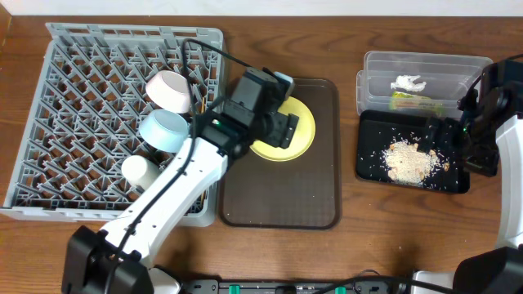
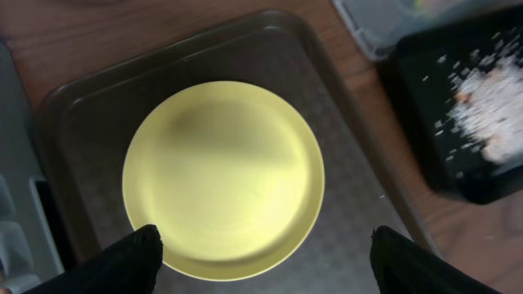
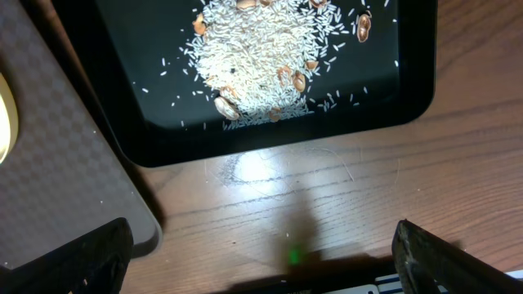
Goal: Sort waste into correct bins and load items into the dishwasher
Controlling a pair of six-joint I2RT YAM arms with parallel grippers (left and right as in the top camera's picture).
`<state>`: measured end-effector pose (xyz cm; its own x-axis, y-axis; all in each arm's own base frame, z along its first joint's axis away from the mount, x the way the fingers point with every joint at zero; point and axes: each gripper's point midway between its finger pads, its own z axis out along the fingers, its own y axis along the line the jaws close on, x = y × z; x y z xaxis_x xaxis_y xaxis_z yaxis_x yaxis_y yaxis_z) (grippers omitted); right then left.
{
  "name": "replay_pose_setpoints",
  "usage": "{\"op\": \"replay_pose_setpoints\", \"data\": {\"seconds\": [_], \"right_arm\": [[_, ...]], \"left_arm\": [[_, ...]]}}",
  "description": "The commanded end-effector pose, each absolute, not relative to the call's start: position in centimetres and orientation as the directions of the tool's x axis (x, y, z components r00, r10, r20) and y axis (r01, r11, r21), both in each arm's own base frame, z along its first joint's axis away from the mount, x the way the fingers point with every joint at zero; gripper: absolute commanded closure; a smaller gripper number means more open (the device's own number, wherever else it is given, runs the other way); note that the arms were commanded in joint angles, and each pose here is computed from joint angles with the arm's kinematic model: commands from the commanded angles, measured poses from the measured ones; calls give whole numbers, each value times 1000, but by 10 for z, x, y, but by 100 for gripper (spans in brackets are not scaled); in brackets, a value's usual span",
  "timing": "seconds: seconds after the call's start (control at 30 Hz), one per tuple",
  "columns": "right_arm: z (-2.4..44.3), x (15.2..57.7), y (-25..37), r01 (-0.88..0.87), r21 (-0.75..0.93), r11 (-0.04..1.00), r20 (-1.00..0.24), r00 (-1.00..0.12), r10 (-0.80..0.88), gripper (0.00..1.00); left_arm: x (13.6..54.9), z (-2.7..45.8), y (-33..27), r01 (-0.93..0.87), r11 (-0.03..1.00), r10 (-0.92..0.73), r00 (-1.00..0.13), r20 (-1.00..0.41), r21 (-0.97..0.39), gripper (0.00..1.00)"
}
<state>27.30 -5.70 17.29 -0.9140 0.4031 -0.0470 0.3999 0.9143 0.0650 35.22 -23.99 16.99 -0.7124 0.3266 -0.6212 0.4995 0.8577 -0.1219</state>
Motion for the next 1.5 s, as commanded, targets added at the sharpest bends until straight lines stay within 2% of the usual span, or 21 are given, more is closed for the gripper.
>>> {"op": "replay_pose_setpoints", "data": {"seconds": [0.0,0.2,0.4,0.5,0.7,0.8,1.13,1.23,1.47], "right_arm": [[180,273,-57,401,74,913,-71,-911,405,1],[180,273,-57,401,74,913,-71,-911,405,1],[180,273,-57,401,74,913,-71,-911,405,1],[180,273,-57,400,74,913,-72,-911,405,1],[180,274,-57,400,74,913,-73,-911,405,1],[180,274,-57,400,74,913,-73,-911,405,1],[180,274,-57,400,74,913,-73,-911,405,1],[180,274,-57,400,74,913,-73,-911,405,1],[180,274,-57,400,74,913,-74,-911,405,1]], "left_arm": [[357,145,-236,495,868,416,-695,-587,29,18],[343,98,-261,564,822,522,-693,-497,77,24],[334,50,-272,610,773,621,-673,-400,174,25],[329,36,-277,626,758,643,-667,-376,184,25],[326,12,-279,637,745,662,-671,-334,197,32],[329,1,-270,623,743,669,-678,-305,244,40],[328,-10,-266,623,738,675,-684,-277,260,85],[329,-10,-266,621,738,675,-684,-278,265,92],[343,18,-262,578,740,671,-672,-313,343,92]]}}
